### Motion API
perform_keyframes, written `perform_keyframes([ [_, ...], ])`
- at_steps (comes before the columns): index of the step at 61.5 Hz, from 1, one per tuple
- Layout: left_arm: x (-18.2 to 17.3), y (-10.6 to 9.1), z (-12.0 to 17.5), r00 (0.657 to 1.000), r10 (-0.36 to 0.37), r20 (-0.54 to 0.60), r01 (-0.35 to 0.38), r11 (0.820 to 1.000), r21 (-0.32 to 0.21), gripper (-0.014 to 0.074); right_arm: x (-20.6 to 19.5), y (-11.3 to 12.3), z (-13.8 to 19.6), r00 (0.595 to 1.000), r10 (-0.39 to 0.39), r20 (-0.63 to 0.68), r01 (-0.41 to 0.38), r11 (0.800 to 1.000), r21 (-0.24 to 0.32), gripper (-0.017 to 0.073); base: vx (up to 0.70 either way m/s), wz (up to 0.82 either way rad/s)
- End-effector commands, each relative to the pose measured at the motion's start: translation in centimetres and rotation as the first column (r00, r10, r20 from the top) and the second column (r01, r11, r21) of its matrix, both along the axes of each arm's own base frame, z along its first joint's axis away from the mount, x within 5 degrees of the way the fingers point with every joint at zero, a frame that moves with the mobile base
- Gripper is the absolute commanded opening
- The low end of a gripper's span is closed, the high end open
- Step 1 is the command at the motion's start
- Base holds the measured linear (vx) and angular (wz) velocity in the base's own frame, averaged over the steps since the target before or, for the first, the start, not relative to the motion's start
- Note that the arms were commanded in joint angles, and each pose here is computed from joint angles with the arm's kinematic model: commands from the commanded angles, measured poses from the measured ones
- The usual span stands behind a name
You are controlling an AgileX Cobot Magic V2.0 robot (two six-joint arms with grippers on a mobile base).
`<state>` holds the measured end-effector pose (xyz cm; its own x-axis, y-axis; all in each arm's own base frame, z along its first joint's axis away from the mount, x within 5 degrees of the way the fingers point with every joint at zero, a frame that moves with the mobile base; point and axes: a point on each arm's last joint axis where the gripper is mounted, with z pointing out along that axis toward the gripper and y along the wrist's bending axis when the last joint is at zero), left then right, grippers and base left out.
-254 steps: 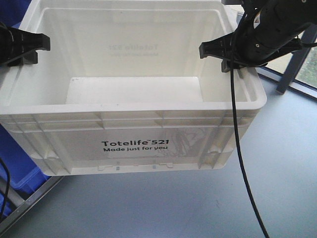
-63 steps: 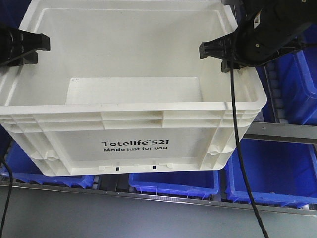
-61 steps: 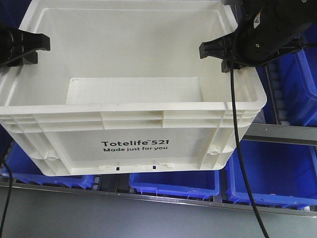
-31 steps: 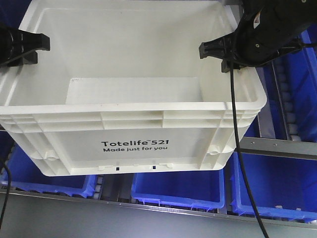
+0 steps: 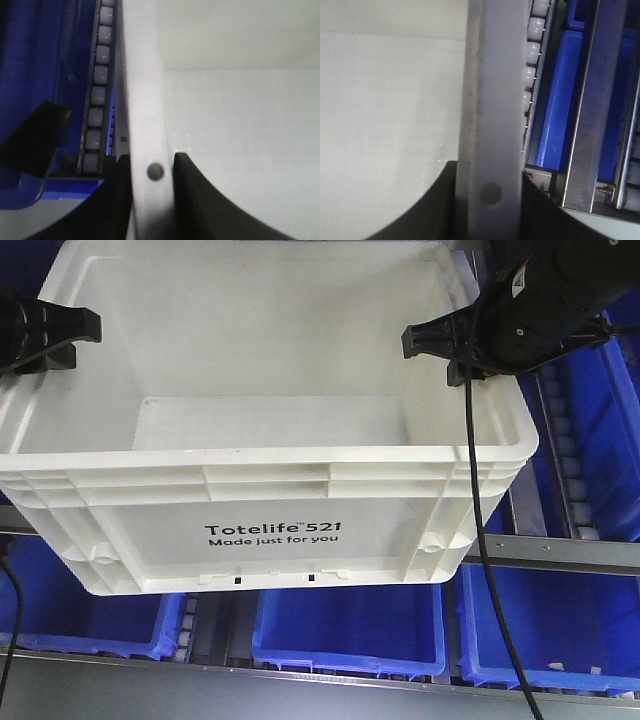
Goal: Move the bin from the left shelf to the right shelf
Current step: 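Carry the crate with both grippers up to the blue-bin shelf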
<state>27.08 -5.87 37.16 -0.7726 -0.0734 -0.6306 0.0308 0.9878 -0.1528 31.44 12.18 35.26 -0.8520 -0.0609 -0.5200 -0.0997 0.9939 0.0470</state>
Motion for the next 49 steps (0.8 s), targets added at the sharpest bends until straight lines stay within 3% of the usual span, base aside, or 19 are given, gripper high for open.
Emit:
perform_keyframes([
  [1,-0.44,0.22,3.13,0.983,-0.008,0.185,0.01,1.0,-0.011,0.0149,-0.25,-0.88,3.44,0.982,0.011,0.19,-0.01,1.0,-0.007,0.0083,0.07,-0.09],
  [49,-0.44,0.22,3.13,0.983,-0.008,0.185,0.01,1.0,-0.011,0.0149,-0.25,-0.88,3.44,0.982,0.011,0.19,-0.01,1.0,-0.007,0.0083,0.07,-0.1],
])
